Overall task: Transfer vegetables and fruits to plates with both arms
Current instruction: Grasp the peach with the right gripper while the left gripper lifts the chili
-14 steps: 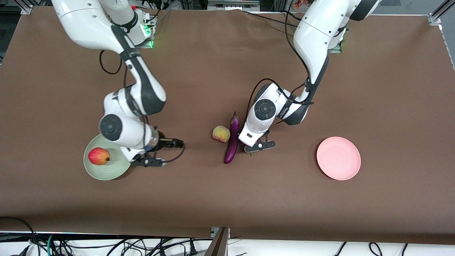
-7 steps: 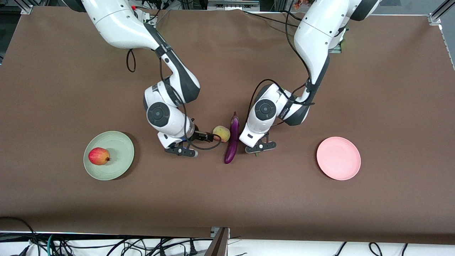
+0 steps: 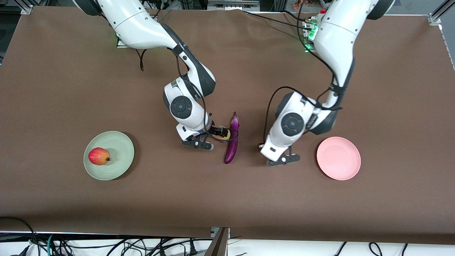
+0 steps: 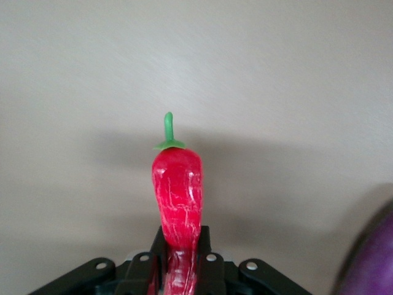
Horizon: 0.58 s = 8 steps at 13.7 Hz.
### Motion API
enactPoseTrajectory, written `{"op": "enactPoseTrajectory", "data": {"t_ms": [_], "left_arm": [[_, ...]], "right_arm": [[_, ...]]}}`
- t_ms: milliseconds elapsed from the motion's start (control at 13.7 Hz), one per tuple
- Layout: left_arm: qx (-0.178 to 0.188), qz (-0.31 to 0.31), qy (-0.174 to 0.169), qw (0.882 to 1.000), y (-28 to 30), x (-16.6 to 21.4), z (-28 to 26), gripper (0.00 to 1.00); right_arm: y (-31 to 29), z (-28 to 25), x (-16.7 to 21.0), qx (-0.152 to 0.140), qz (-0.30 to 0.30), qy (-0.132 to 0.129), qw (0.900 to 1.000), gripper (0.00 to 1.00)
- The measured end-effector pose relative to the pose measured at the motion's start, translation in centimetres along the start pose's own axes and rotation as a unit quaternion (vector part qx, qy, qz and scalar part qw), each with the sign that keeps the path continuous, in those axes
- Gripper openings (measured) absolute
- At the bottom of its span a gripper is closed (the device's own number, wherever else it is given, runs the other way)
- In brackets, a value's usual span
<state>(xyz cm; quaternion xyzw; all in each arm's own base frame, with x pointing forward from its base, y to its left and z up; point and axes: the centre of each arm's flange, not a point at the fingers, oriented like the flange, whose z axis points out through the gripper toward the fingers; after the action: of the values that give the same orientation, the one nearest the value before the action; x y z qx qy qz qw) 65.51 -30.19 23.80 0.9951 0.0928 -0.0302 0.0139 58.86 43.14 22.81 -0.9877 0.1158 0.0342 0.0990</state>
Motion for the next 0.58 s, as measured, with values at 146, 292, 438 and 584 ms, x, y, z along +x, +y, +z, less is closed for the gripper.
{"op": "enactPoseTrajectory", "data": {"t_ms": [146, 292, 438, 584], "left_arm": [[0.006, 0.039, -0.013, 0.999, -3.8, 2.1, -1.6, 0.21], [0.011, 0.079, -0.034, 0.996, -9.1, 4.4, -2.2, 0.21], [0.008, 0.106, -0.046, 0.993, -14.1, 6.4, -2.2, 0.21], [0.004, 0.123, -0.051, 0.991, -17.3, 7.5, -2.3, 0.21]], "right_arm": [[0.0, -0.1, 0.1, 0.001, 0.01, 0.002, 1.0, 1.0], [-0.2, -0.2, 0.2, 0.007, 0.024, 0.008, 1.0, 1.0], [-0.8, -0.1, -0.4, 0.011, 0.025, 0.011, 1.0, 1.0], [-1.5, 0.2, -1.2, 0.013, 0.031, 0.012, 0.999, 1.0]]}}
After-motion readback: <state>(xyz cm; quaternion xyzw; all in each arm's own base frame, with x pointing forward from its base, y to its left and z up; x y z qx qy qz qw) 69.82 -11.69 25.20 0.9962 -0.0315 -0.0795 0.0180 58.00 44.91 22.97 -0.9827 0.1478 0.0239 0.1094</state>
